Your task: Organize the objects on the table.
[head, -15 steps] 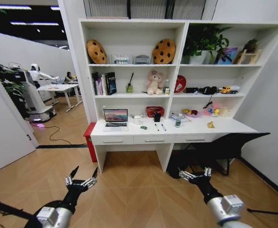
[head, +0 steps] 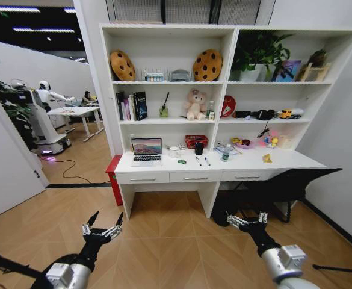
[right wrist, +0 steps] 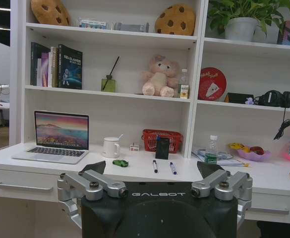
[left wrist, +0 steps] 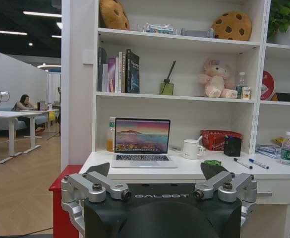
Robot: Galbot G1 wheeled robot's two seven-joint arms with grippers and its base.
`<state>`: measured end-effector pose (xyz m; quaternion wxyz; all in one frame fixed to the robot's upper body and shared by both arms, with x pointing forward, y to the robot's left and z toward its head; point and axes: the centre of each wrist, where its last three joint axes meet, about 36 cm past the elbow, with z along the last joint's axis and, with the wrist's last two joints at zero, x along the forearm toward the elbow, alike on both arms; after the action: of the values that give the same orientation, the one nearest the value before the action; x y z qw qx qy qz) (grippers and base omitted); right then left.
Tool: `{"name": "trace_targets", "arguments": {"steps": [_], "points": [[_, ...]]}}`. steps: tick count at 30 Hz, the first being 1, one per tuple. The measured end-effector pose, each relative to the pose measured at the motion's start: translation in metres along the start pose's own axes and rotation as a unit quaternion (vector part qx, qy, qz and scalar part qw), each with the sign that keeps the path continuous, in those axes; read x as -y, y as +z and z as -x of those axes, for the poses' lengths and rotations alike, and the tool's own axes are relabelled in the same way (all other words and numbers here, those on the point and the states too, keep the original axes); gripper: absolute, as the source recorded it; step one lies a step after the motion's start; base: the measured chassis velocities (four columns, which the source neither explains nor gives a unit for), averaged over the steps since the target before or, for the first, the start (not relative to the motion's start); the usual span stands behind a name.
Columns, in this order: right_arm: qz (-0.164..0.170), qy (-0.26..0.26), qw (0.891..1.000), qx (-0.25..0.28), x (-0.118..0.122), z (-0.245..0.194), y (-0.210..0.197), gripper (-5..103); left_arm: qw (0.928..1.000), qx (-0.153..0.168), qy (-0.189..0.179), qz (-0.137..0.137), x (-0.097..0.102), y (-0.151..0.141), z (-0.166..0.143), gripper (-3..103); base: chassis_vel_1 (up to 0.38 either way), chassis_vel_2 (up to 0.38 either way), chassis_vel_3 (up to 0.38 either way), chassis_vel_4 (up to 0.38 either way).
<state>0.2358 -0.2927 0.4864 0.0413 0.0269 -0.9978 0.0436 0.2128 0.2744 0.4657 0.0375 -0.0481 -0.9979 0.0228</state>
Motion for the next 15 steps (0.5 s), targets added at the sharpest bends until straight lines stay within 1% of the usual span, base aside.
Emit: {"name": "trace_targets", "arguments": {"steps": [12,14,15], "points": [[0.003,0.002,1.0,-0.002,0.0019,0.0018,0.0024,100,1.0,0.001,-0.008,0.004,0.0019,-0.0002,0.0,100,0.0,0.0,0.0,0.0],[0.004,0.001,1.0,-0.002,0.0017,0.0029,0.0026,100,0.9999,0.0,-0.012,0.006,0.0011,-0.0002,0.0,100,0.0,0.0,0.0,0.0],[0.004,-0.001,1.0,-0.001,0.0015,0.0036,0.0026,100,0.9998,0.0,-0.019,0.009,-0.0011,0.001,0.0013,100,0.0,0.0,0.0,0.0]]}}
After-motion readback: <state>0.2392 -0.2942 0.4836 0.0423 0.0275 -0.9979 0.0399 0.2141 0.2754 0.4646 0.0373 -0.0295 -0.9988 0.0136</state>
